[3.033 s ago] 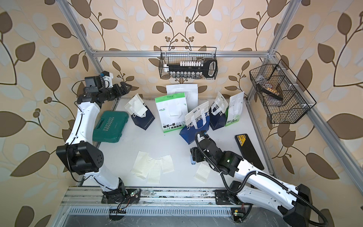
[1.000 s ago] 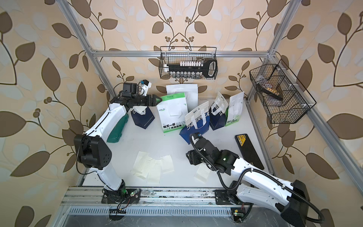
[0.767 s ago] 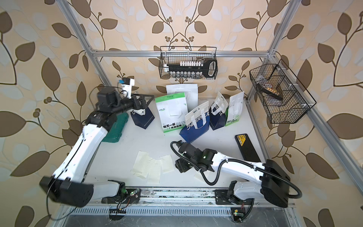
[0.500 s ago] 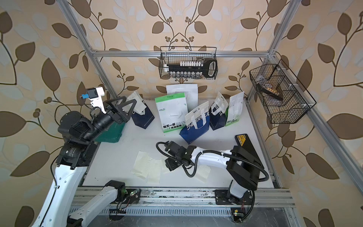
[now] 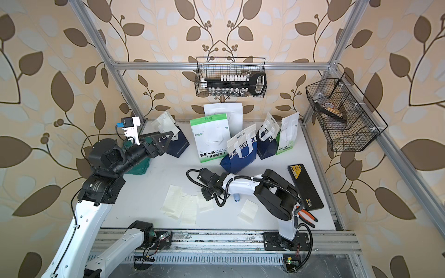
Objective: Staple the receipts to the bags
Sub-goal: Pick up the receipt from the center of the board.
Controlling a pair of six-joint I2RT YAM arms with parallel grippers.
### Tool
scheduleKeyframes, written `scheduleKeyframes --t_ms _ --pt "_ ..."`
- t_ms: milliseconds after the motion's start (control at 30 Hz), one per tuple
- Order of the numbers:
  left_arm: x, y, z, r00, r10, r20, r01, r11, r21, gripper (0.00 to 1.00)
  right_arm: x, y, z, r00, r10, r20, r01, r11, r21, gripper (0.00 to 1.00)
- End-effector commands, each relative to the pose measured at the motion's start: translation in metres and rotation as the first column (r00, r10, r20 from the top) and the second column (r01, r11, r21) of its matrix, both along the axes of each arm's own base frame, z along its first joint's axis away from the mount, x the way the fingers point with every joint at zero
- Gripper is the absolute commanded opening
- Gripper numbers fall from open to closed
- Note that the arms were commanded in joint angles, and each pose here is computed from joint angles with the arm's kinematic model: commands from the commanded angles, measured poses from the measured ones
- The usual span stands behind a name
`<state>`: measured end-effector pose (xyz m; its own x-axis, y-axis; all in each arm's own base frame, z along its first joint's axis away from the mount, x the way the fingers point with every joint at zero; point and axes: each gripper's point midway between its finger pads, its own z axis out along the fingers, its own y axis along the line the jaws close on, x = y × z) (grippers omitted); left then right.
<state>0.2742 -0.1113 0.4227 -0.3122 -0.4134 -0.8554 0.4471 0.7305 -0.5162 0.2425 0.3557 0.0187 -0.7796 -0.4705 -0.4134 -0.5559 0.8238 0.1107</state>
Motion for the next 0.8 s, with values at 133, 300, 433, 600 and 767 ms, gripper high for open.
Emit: scheduleKeyframes --t_ms 133,300,433,600,767 --pt "0.005 0.006 -0.002 0.999 0.044 0.000 -0.044 0.999 0.025 0.99 -0.020 -0.024 -0.038 0.999 0.044 -0.020 -0.047 0.977 -0.209 0.30" --pt "0.005 0.004 -0.003 0.999 0.032 -0.001 -0.032 0.999 0.032 0.99 -0.024 -0.027 -0.040 0.999 0.051 -0.001 -0.050 0.973 -0.227 0.13" --pt "0.004 0.002 -0.002 1.000 0.014 -0.001 -0.014 0.999 0.033 0.99 -0.019 -0.025 -0.027 0.997 0.055 0.047 -0.044 0.978 -0.204 0.00" --pt "0.003 0.003 -0.003 1.000 0.018 -0.011 -0.017 0.998 0.065 0.99 -0.010 -0.015 0.003 0.989 0.077 0.128 -0.061 0.990 -0.125 0.00" --pt "0.013 -0.003 -0.011 0.999 -0.014 -0.046 0.019 0.993 0.117 0.99 -0.012 -0.016 0.064 0.969 0.081 0.232 -0.085 0.996 0.009 0.00"
